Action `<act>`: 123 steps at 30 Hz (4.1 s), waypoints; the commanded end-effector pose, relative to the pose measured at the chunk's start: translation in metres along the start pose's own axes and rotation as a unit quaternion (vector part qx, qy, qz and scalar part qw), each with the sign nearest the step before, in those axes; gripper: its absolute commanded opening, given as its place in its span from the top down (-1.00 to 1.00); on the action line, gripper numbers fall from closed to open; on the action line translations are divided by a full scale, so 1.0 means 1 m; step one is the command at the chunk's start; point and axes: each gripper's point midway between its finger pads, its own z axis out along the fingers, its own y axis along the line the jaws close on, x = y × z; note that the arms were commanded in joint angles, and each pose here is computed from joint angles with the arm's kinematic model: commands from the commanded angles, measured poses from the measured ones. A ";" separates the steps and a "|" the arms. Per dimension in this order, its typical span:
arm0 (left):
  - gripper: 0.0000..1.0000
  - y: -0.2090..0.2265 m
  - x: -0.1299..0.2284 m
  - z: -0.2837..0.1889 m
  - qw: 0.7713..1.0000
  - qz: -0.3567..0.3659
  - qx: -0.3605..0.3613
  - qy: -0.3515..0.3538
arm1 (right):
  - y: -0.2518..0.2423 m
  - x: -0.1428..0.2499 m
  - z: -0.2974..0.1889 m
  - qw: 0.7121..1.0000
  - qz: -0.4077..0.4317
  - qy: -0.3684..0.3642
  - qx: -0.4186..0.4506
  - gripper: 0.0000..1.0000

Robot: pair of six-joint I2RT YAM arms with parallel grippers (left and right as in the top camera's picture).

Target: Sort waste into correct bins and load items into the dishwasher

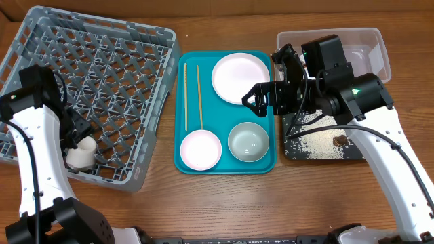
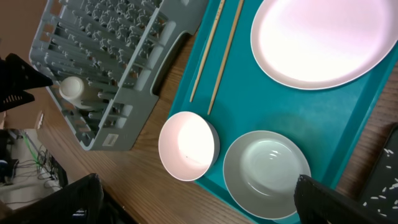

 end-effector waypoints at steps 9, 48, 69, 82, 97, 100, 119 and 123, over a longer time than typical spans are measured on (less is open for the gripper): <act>-0.67 -0.016 0.003 0.023 0.998 -0.010 -0.066 -0.002 | 0.002 -0.004 -0.004 1.000 -0.006 -0.011 0.002 -1.00; 0.10 -0.014 0.009 0.050 0.987 0.010 -0.159 0.016 | 0.002 -0.004 -0.004 1.000 -0.005 -0.009 0.003 -1.00; 0.03 -0.026 -0.001 0.019 0.997 0.013 -0.068 -0.030 | 0.001 -0.001 -0.004 1.000 -0.003 -0.005 0.004 -1.00; -0.55 -0.024 0.006 0.020 0.999 0.023 -0.036 0.004 | -0.002 -0.002 -0.004 1.000 -0.003 -0.007 0.013 -1.00; 0.63 -0.070 0.051 -0.047 0.980 0.158 0.118 -0.021 | -0.002 -0.002 -0.004 1.000 -0.003 -0.007 0.013 -1.00; 0.92 -0.085 0.069 -0.042 0.974 0.199 0.107 -0.010 | -0.002 -0.002 -0.004 1.000 -0.003 -0.007 0.013 -1.00; 0.91 -0.121 0.111 0.038 0.956 0.275 0.095 0.043 | -0.001 -0.004 -0.004 1.000 -0.004 -0.010 0.012 -1.00; 0.92 -0.132 0.123 0.034 0.948 0.292 0.117 0.051 | -0.001 -0.004 -0.004 1.000 -0.005 -0.010 0.012 -1.00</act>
